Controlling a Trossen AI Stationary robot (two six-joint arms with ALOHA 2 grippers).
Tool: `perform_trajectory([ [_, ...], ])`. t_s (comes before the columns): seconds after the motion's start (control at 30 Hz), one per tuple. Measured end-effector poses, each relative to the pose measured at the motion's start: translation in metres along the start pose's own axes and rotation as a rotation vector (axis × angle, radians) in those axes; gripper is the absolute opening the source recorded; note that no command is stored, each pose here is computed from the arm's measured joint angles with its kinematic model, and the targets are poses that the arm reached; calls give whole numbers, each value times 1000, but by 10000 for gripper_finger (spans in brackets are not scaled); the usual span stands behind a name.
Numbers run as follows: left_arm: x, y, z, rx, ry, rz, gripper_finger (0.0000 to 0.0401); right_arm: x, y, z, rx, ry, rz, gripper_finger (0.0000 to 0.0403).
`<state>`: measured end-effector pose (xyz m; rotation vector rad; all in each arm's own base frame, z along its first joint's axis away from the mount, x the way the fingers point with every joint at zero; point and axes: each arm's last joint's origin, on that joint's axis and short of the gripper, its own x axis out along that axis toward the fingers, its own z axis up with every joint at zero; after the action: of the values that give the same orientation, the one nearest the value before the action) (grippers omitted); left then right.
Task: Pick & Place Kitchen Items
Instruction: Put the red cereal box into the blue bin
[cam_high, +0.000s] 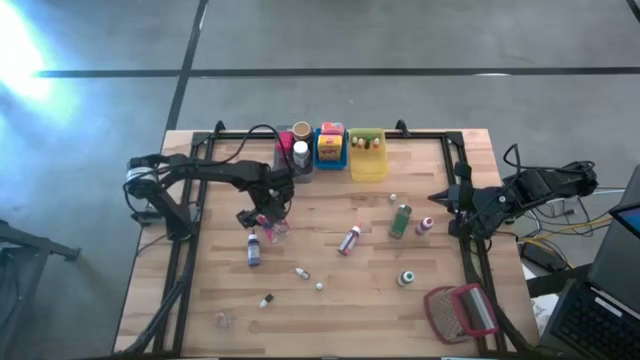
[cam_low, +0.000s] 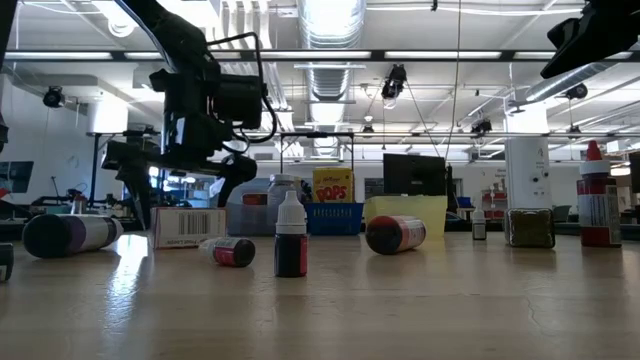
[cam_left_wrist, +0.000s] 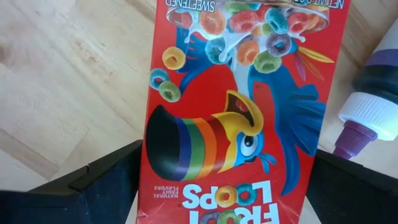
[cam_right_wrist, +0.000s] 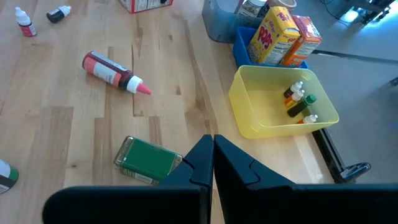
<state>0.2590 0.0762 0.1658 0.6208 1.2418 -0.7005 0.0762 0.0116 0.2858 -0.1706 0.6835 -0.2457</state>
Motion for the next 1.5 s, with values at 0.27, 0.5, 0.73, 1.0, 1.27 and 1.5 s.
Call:
perform_trajectory([
  [0.27, 0, 1, -1, -24, 2, 2, 373, 0, 0, 0, 0, 0, 0, 8],
  [0.5, -4, 4, 1, -149, -2, 24, 370, 0, 0, 0, 0, 0, 0, 8],
  [0.73, -24, 15, 10, -342, 21, 63, 369, 0, 0, 0, 0, 0, 0, 8],
  [1.0, -58, 19, 42, -291, 207, 145, 369, 0, 0, 0, 0, 0, 0, 8],
  [1.27, -103, 9, 66, -220, 533, 254, 369, 0, 0, 0, 0, 0, 0, 8],
  [1.5, -95, -11, 62, -144, 797, 264, 369, 0, 0, 0, 0, 0, 0, 8],
])
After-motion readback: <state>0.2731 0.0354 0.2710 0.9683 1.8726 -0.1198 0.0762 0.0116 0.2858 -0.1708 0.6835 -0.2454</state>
